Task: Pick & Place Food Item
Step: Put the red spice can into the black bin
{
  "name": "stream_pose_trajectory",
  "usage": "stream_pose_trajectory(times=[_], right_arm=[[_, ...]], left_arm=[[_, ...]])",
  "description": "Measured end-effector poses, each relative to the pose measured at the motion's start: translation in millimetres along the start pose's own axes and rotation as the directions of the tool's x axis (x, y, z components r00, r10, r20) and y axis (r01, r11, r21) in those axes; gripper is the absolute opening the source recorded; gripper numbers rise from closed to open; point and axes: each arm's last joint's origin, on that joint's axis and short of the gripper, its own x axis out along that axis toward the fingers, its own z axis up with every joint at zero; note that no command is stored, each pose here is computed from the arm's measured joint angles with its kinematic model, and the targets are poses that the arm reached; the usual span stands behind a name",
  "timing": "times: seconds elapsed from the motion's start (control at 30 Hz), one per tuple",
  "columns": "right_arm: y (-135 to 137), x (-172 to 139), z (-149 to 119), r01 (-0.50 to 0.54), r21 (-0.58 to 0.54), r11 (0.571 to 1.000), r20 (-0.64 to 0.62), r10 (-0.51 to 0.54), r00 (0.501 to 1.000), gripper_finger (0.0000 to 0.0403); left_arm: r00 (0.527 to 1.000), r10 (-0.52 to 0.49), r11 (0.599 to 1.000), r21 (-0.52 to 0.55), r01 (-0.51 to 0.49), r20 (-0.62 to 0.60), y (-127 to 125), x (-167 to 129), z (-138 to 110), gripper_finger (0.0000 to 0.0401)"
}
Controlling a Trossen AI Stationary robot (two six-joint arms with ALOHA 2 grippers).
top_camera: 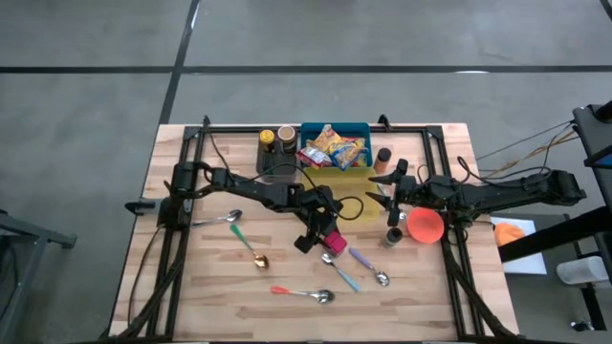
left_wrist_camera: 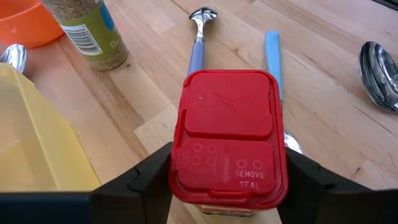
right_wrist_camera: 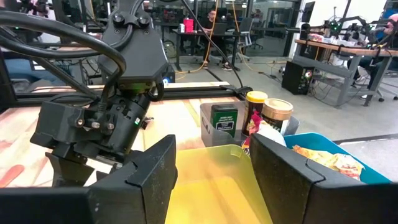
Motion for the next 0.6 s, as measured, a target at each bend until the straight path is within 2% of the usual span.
stream_pose_trajectory(times=[0.33,0.5,0.6], right_arm=[[0.0,0.0,0.0,0.000,0.000,1.000,0.000,0.000,1.000,0.0203],[0.0,0.0,0.0,0.000,0.000,1.000,0.000,0.000,1.000,0.0203],[0.0,0.0,0.0,0.000,0.000,1.000,0.000,0.000,1.000,0.0203]], left_arm=[[1.000,0.002,1.000,0.001,-0.002,0.003,0.2,0.0,0.4,0.0206],[1.000,0.001,1.000,0.001,-0.001,0.003,0.2,0.0,0.3,0.0227],[1.000,0.002,1.000,0.000,-0.002,0.003,0.2,-0.2,0.6,0.0224]])
